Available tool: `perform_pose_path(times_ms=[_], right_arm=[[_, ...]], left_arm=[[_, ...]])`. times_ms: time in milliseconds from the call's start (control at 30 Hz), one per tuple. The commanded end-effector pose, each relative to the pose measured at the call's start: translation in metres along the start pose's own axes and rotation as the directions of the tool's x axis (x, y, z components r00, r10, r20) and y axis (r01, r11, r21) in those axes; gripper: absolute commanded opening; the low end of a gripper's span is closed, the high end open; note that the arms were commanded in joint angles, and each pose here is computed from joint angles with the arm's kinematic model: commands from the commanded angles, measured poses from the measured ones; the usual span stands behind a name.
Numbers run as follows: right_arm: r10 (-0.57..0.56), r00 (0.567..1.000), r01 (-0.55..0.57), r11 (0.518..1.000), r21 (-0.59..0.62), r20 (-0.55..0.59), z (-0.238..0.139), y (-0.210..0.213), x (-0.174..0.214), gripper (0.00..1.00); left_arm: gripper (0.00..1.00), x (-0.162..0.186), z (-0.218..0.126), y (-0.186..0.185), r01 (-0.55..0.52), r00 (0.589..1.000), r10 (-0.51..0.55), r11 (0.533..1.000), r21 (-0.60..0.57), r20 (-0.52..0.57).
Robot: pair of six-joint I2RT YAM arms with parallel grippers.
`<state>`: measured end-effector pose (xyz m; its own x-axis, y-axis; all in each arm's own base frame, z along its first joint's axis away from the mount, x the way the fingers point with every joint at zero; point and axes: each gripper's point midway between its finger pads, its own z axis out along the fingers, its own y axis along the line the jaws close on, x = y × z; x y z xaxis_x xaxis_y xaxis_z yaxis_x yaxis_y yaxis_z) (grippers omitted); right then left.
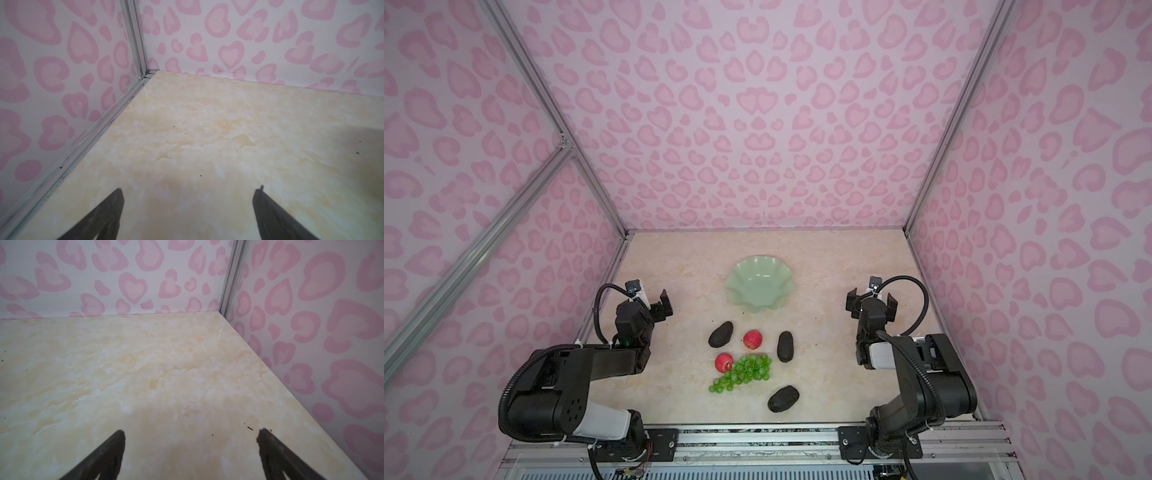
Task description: Place and organize the fake fruits in the fruit bowl
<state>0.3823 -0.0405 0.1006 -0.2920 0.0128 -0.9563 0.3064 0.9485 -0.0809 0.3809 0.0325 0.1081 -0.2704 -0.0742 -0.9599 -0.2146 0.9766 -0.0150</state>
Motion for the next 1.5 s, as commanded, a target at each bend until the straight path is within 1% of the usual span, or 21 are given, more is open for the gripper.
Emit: perform_pose_path(times_ms=[0,1000,1067,1100,1200,1267,1300,1333,1367,1400,1467], right_arm=[[0.005,1.000,-0.005,1.000,-0.001,0.006,0.001,0.000,-0.002,0.99],[0.010,1.000,-0.010,1.000,-0.006,0.006,0.001,0.000,-0.002,0.99],[0.023,0.999,-0.024,1.000,0.018,0.040,0.000,-0.004,-0.010,0.99],[0.026,0.999,-0.027,0.999,0.036,0.029,0.000,-0.006,-0.018,0.99],[0.014,0.998,-0.009,0.997,0.082,-0.060,0.002,-0.010,-0.049,0.99],[0.092,0.993,-0.085,0.993,0.084,-0.080,-0.006,-0.007,-0.073,0.99],[0.162,0.984,-0.157,0.986,0.062,-0.078,-0.014,0.001,-0.087,0.99],[0.234,0.969,-0.232,0.972,0.030,-0.075,-0.020,0.009,-0.097,0.99],[0.314,0.946,-0.315,0.949,0.009,-0.084,-0.023,0.014,-0.099,0.99],[0.385,0.913,-0.392,0.919,-0.034,-0.137,-0.025,0.022,-0.092,0.99],[0.404,0.882,-0.448,0.878,-0.169,-0.244,-0.029,0.045,-0.081,0.99]], left_arm=[[0.97,-0.011,0.000,-0.001,0.004,0.999,-0.004,1.000,0.004,0.043],[0.98,-0.011,0.001,0.000,0.011,0.999,-0.011,1.000,0.017,0.039],[0.98,-0.011,0.000,-0.001,0.011,0.999,-0.012,1.000,0.020,0.042],[0.99,-0.011,-0.001,-0.001,0.012,0.999,-0.012,1.000,0.019,0.044],[0.98,-0.023,-0.002,-0.004,-0.003,1.000,0.002,0.999,0.034,0.025],[0.97,-0.040,-0.005,-0.002,-0.001,1.000,0.001,1.000,0.011,0.018],[0.96,-0.049,-0.009,0.001,0.014,1.000,-0.014,1.000,-0.011,0.019],[0.96,-0.059,-0.016,0.004,0.067,0.997,-0.066,0.998,-0.023,0.032],[0.96,-0.064,-0.021,0.003,0.102,0.994,-0.102,0.995,-0.012,0.034],[0.96,-0.075,-0.029,0.002,0.145,0.988,-0.145,0.989,0.005,0.047],[0.96,-0.088,-0.045,0.005,0.242,0.969,-0.242,0.970,0.004,0.046]])
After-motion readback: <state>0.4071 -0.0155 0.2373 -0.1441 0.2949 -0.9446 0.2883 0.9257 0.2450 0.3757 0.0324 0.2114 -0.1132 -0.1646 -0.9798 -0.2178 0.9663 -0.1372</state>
